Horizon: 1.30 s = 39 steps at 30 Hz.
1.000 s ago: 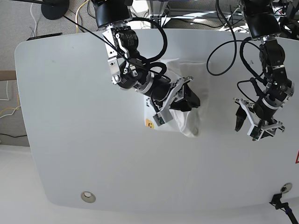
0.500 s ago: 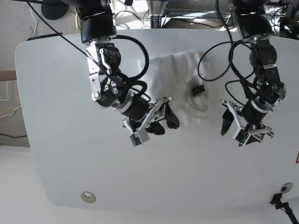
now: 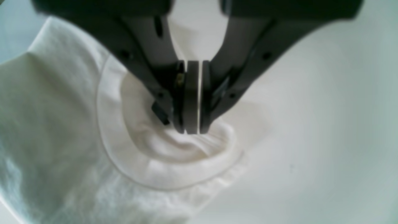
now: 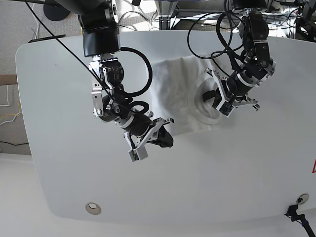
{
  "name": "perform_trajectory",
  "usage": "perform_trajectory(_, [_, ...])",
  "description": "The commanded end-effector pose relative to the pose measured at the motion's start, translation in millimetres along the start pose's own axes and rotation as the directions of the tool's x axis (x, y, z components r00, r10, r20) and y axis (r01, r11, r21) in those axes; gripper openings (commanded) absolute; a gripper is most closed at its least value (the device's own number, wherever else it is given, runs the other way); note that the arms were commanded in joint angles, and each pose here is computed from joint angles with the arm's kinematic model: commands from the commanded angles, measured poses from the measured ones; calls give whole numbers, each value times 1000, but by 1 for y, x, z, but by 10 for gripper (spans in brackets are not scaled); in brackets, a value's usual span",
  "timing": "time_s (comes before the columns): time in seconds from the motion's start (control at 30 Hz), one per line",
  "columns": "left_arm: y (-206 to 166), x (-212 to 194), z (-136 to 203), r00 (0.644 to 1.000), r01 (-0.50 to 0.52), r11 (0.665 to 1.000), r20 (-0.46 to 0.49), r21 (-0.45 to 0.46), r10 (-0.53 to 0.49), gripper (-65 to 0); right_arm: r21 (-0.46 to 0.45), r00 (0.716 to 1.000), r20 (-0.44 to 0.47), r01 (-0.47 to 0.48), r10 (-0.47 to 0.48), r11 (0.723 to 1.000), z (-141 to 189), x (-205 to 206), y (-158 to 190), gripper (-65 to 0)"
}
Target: Fold the T-shirt properly
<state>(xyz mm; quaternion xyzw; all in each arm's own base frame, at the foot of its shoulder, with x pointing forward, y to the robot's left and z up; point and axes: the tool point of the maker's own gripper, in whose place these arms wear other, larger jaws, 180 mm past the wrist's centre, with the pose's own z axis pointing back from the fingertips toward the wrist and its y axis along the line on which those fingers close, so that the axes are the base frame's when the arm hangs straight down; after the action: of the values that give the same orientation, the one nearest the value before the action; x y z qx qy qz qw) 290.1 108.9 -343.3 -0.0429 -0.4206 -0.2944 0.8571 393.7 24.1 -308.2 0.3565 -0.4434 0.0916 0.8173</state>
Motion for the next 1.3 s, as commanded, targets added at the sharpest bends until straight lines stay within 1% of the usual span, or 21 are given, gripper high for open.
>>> perform_trajectory(0.0, [-1, 7, 2, 999, -2, 1000, 37, -4, 2, -650, 6, 999, 28, 19, -19, 1000, -8, 5, -2, -650])
perform_trajectory(0.1, [-7, -9, -5, 1000, -25, 999, -6, -29, 25, -650, 18, 999, 4, 47, -47, 999, -23, -16, 0, -650])
perform_trajectory(0.17, [-10, -25, -14, 998, -50, 997, -50, -51, 47, -650, 13, 997, 2, 71, -71, 997, -31, -31, -4, -650])
perform_trajectory(0.23, [-7, -38, -24, 994, -67, 996, -89, -64, 62, -650, -3, 995, -14, 96, -96, 995, -37, -50, -11, -650])
perform_trajectory(0.3, [-1, -53, -35, 988, -81, 994, -138, -78, 69, -650, -33, 993, -17, 116, -116, 993, -37, -65, -25, -650])
perform_trajectory(0.37, [6, -62, -49, 982, -73, 992, -181, -101, 54, -650, -53, 991, -5, 131, -131, 990, -34, -72, -33, -650])
perform_trajectory(0.43, [11, -72, -60, 973, -49, 990, -228, -131, 19, -650, -74, 992, -3, 125, -126, 989, -27, -77, -43, -650])
perform_trajectory(0.5, [22, -70, -69, 969, -17, 990, -246, -141, -19, -650, -98, 993, -11, 120, -121, 988, -18, -83, -55, -650])
perform_trajectory(0.63, [47, -45, -83, 983, -1, 992, -180, -126, -21, -650, -116, 996, -4, 84, -85, 990, 4, -85, -62, -650])
perform_trajectory(0.77, [69, -11, -94, 995, 1, 995, -96, -102, -11, -650, -100, 998, 17, 54, -53, 993, 21, -84, -52, -650])
perform_trajectory(0.87, [81, 15, -93, 999, 24, 997, -44, -78, -27, -650, -80, 998, 42, 41, -38, 996, 26, -79, -40, -650])
perform_trajectory(0.93, [89, 33, -86, 999, 52, 997, 1, -52, -52, -650, -78, 997, 77, 23, -17, 997, 29, -63, -33, -650])
perform_trajectory(0.97, [94, 43, -80, 997, 68, 997, 28, -31, -67, -650, -92, 996, 91, 12, -4, 996, 32, -55, -35, -650])
perform_trajectory(1.03, [113, 64, -59, 991, 93, 995, 89, 43, -96, -650, -94, 994, 110, -19, 29, 995, 34, -33, -28, -650])
perform_trajectory(1.1, [119, 67, -42, 988, 91, 992, 118, 90, -101, -650, -75, 990, 124, -56, 65, 996, 32, -12, -19, -650])
perform_trajectory(1.17, [118, 73, -25, 980, 110, 986, 150, 126, -129, -650, -61, 987, 132, -83, 91, 995, 27, 5, -13, -650])
perform_trajectory(1.27, [96, 66, -8, 974, 148, 981, 156, 125, -167, -650, -34, 986, 155, -64, 69, 997, 13, 17, -2, -650])
